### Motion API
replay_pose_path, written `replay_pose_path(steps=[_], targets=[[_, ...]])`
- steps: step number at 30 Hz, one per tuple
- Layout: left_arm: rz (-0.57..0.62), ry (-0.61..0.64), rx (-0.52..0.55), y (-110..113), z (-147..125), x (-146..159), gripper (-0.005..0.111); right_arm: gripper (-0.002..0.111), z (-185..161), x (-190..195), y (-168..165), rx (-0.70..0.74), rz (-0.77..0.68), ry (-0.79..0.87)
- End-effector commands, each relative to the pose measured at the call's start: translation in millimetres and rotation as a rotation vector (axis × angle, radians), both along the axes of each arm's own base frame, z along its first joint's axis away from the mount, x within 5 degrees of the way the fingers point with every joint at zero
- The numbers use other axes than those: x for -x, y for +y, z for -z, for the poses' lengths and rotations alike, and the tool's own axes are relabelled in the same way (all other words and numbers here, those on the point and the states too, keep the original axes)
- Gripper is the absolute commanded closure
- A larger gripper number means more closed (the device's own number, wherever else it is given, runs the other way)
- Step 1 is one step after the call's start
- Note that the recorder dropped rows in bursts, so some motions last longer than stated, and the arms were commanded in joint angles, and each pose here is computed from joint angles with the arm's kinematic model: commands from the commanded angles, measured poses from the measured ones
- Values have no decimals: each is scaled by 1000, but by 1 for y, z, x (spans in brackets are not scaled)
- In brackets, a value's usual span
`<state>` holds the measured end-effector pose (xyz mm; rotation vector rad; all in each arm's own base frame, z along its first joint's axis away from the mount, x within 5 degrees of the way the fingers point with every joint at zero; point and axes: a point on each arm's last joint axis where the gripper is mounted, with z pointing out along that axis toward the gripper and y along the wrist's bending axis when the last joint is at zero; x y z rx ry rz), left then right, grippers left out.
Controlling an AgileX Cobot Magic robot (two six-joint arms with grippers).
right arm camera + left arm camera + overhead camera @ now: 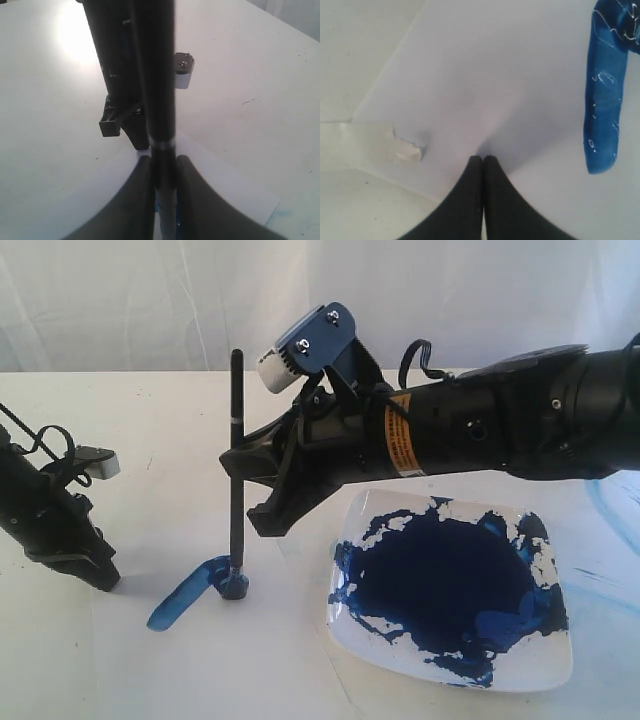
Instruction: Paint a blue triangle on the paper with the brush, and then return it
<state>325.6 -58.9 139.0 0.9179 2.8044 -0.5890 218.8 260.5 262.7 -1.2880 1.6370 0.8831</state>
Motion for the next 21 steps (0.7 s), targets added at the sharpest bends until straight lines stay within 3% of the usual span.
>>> replay_pose_path(steps=[1,11,21], targets=[[8,25,4,-1,0,5,107,108,-5,0,-4,-1,16,5],[8,26,4,-1,0,5,107,108,-7,6,-11,73,22,30],[10,29,5,-1,-1,5,107,108,-18,10,-15,48,45,65]])
